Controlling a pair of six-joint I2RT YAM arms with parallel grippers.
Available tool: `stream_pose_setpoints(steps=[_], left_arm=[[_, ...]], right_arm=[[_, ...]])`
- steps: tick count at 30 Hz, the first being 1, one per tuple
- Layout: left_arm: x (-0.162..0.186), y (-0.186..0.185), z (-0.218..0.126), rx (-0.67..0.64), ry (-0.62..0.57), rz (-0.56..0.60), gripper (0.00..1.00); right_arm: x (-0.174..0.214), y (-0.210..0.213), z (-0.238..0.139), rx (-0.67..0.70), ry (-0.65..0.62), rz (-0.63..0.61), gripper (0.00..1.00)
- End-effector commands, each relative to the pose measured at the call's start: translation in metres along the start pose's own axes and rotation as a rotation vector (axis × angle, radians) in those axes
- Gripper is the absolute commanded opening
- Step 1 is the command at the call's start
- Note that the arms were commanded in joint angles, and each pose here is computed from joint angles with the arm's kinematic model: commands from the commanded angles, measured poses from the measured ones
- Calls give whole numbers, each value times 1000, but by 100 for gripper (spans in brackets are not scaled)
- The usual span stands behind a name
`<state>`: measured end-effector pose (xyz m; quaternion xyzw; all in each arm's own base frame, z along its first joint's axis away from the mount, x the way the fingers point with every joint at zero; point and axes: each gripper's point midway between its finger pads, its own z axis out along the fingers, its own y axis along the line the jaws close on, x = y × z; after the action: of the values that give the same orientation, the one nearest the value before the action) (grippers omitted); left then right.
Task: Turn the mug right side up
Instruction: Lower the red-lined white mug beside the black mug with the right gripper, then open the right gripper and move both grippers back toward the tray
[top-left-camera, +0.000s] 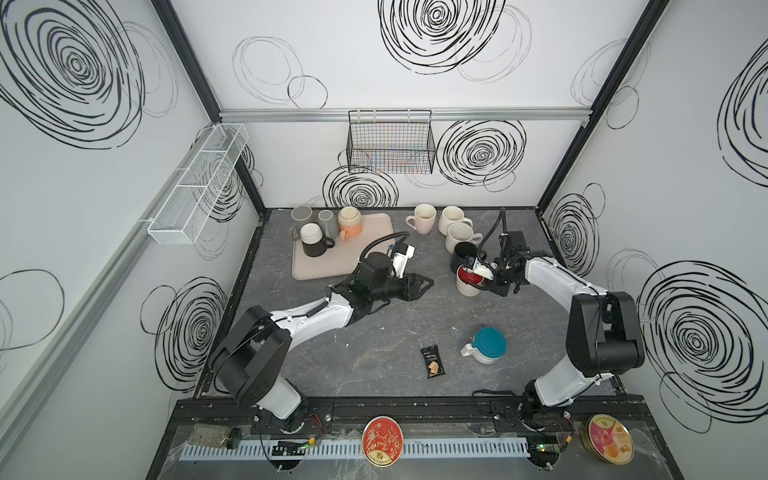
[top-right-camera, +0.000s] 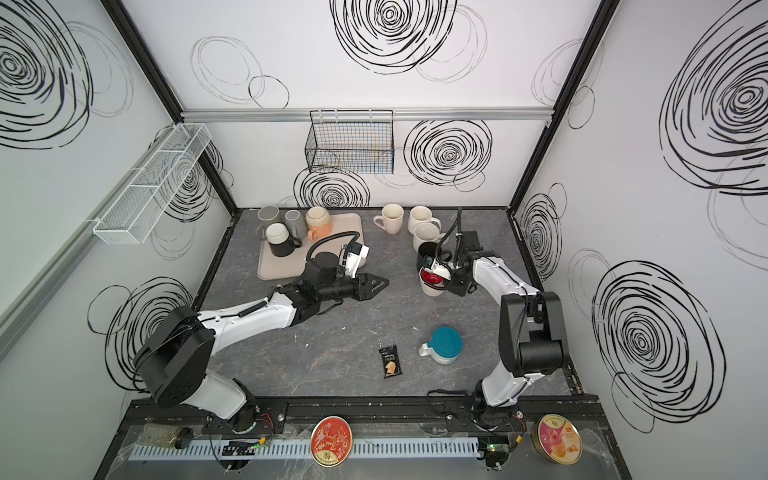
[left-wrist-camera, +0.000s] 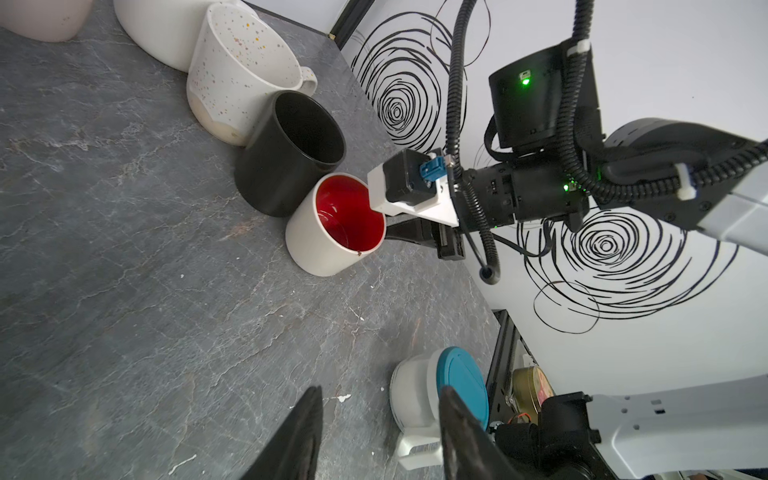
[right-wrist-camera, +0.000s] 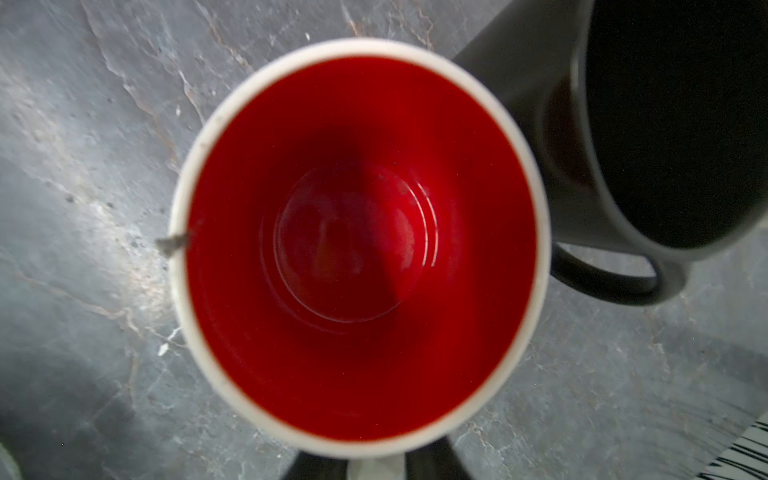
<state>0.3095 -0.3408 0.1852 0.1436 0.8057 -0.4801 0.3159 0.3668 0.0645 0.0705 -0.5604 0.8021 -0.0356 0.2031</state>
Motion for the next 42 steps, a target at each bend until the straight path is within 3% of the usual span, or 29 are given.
stream_pose_setpoints(steps=[1, 3, 5, 6, 15, 21, 32, 42], left_arm=[[-13, -10, 2, 12, -30, 36, 48], [-12, -11, 2, 9, -29, 37, 49], [-10, -13, 2, 18, -28, 23, 49], [-8, -16, 2, 29, -27, 20, 49], [-13, -19, 4, 27, -38, 34, 49], [-11, -22, 13, 39, -13, 41, 49], [-13, -26, 8, 30, -17, 58, 50], [-40, -3, -14, -64, -12, 96, 50]], right_arm=[[0, -9, 4, 37, 4, -27, 35], [2, -14, 5, 68, 31, -37, 38], [3, -18, 3, 106, 29, -45, 55], [3, -19, 2, 119, 30, -45, 55], [14, -35, -2, 226, 79, -45, 54], [6, -58, -16, 324, 46, -41, 53], [5, -58, -13, 299, 49, -5, 52], [-11, -63, -71, 424, -79, 87, 53]])
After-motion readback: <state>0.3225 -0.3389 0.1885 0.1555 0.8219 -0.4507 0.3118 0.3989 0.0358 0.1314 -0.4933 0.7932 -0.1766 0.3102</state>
